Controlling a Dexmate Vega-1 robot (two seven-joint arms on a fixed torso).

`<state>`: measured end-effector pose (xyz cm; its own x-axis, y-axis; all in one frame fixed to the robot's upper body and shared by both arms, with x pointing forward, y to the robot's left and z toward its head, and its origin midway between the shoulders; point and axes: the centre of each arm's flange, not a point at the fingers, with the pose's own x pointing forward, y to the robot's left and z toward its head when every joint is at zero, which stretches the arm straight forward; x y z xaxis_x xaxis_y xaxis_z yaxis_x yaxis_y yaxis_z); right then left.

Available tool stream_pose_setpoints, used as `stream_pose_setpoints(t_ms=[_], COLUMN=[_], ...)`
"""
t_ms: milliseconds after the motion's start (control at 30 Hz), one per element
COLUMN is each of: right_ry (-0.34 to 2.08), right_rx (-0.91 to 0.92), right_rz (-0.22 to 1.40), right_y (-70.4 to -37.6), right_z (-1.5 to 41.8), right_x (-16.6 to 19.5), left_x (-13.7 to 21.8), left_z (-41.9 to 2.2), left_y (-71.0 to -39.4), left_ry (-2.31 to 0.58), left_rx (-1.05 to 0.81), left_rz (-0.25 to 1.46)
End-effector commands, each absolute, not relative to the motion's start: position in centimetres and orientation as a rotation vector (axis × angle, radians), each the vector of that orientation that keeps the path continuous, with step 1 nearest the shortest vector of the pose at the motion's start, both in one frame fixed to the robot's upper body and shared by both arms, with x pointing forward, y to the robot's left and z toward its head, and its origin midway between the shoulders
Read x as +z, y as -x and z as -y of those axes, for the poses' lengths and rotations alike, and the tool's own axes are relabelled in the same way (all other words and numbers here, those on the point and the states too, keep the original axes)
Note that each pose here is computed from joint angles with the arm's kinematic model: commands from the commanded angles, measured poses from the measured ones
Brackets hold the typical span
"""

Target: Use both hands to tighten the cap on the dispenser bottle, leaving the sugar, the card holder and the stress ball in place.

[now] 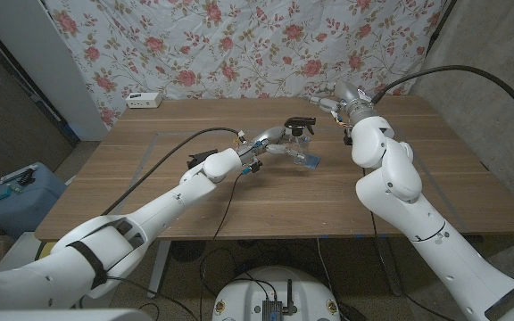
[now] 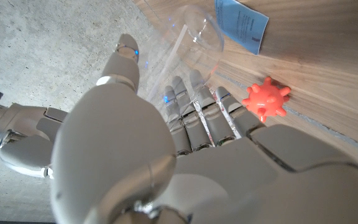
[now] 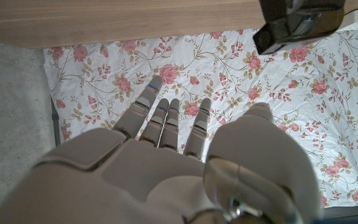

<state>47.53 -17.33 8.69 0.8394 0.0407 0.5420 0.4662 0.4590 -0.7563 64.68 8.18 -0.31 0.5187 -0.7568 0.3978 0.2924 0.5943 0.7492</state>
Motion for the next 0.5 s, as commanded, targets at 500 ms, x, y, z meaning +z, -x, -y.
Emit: stream_pose_setpoints(t_ms=[500], right_ry=[0.824], right_rx=[-0.223], right_rz=[0.582], right_y=[-49.1], right_z=[19.4], right_x=[6.2], left_x=[-0.9], left_z=[-9.8], left_y=[-62.9], left_ry=[-0.643], left_rx=[-0.584], left_rz=[0.766])
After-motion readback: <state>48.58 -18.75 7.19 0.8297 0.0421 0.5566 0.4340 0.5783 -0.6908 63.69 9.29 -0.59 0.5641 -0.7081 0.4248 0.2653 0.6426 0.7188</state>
